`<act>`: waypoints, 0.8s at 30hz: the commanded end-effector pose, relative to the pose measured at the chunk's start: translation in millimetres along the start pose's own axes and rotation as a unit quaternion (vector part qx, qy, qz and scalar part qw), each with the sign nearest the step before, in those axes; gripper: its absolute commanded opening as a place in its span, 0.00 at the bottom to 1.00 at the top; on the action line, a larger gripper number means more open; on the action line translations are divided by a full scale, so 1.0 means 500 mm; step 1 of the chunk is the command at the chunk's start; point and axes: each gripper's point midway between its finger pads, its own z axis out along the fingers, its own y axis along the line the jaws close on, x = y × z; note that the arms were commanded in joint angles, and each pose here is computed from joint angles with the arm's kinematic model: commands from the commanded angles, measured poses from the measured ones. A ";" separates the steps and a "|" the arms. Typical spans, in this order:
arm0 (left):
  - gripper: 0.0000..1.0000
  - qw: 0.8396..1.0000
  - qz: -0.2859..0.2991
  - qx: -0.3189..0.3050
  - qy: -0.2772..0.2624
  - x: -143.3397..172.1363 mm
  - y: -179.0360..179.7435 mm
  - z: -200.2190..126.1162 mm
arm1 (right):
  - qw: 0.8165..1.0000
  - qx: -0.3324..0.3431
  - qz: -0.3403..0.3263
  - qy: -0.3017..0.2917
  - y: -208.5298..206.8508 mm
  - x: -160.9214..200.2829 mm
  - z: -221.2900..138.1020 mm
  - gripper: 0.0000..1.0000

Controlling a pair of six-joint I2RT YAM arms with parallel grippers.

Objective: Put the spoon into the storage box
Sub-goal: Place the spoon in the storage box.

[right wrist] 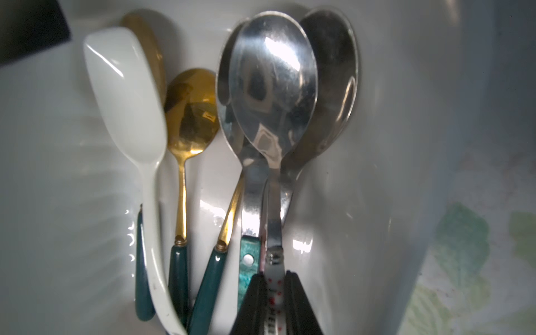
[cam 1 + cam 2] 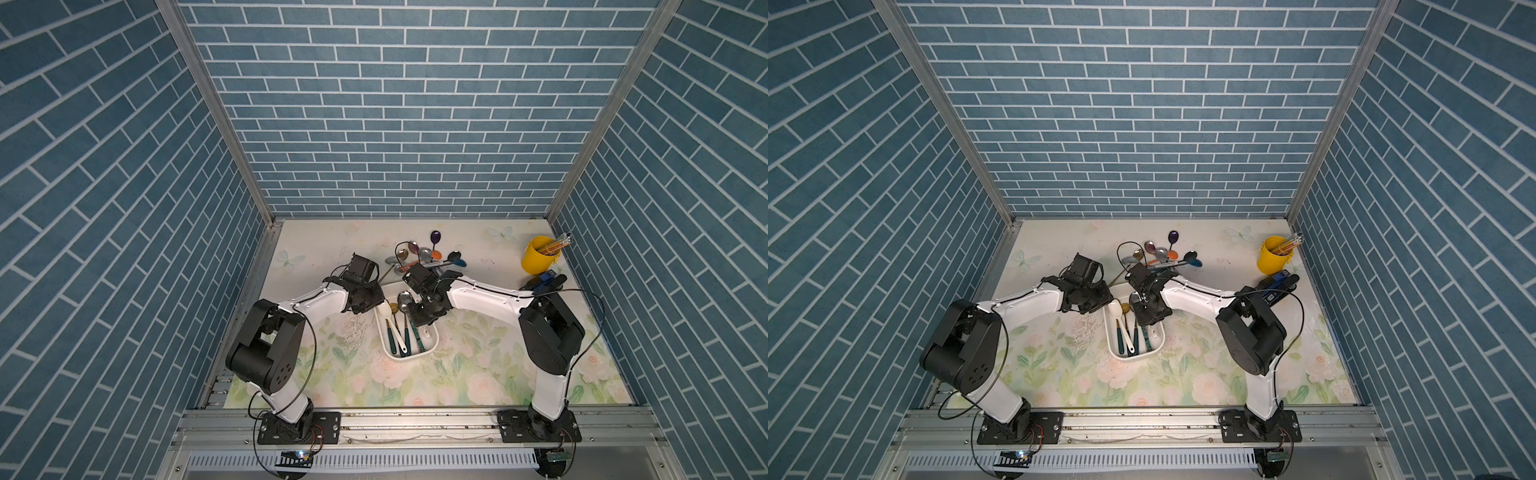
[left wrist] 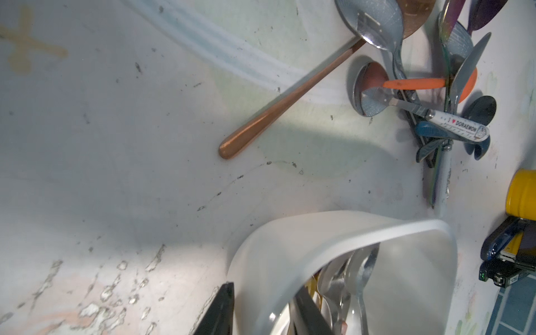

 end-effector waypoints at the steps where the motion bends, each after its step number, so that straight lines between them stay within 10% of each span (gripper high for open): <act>1: 0.37 1.000 0.016 -0.005 0.021 0.019 0.009 -0.002 | 1.000 0.004 0.012 0.015 0.005 0.003 0.004 0.10; 11: 0.38 0.997 0.058 -0.031 0.051 0.037 0.029 0.005 | 1.000 -0.006 0.010 0.012 0.018 -0.008 -0.030 0.34; 24: 0.35 0.976 0.181 -0.082 0.085 0.055 0.051 0.007 | 0.993 0.012 0.045 -0.112 -0.054 -0.114 -0.199 0.37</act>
